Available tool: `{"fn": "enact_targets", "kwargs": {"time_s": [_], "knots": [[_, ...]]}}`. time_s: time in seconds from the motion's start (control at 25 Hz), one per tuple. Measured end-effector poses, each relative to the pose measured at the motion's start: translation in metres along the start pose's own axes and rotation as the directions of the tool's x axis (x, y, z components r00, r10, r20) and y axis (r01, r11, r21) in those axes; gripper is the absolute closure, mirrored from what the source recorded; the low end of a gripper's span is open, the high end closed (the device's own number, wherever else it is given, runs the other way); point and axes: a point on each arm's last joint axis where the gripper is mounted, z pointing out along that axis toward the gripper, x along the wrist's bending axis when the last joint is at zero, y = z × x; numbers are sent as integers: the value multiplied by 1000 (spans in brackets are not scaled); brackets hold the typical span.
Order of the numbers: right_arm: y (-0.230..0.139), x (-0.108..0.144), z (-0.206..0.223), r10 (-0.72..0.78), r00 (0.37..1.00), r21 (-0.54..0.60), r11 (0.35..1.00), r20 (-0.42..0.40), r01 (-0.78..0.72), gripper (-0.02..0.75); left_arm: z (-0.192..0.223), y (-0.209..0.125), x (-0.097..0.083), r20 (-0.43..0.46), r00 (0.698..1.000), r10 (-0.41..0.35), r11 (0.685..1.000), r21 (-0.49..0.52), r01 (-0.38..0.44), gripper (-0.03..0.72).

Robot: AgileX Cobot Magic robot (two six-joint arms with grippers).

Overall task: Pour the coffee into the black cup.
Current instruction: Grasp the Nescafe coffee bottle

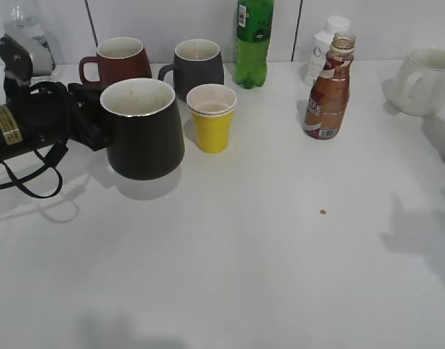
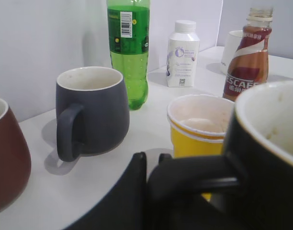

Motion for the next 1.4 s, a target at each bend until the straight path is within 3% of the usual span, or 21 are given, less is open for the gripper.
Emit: {"fn": "enact_targets", "kwargs": {"time_s": [0.28, 0.56, 0.84, 1.16, 1.4], "knots": [[-28, 3, 49, -50, 998, -99, 994, -32, 46, 168, 0, 0, 0, 1, 1000, 0, 1000, 0, 0, 648], [-50, 8, 91, -41, 996, -47, 998, -83, 37, 168, 0, 0, 0, 1, 1000, 0, 1000, 0, 0, 648], [-78, 24, 126, -100, 963, -66, 994, -252, 86, 168, 0, 0, 0, 1, 1000, 0, 1000, 0, 0, 648], [-106, 42, 166, -25, 916, 65, 996, -401, 56, 97, 0, 0, 0, 1, 1000, 0, 1000, 0, 0, 648], [-113, 51, 203, -6, 908, 93, 994, -418, 49, 91, 0, 0, 0, 1, 1000, 0, 1000, 0, 0, 648]]}}
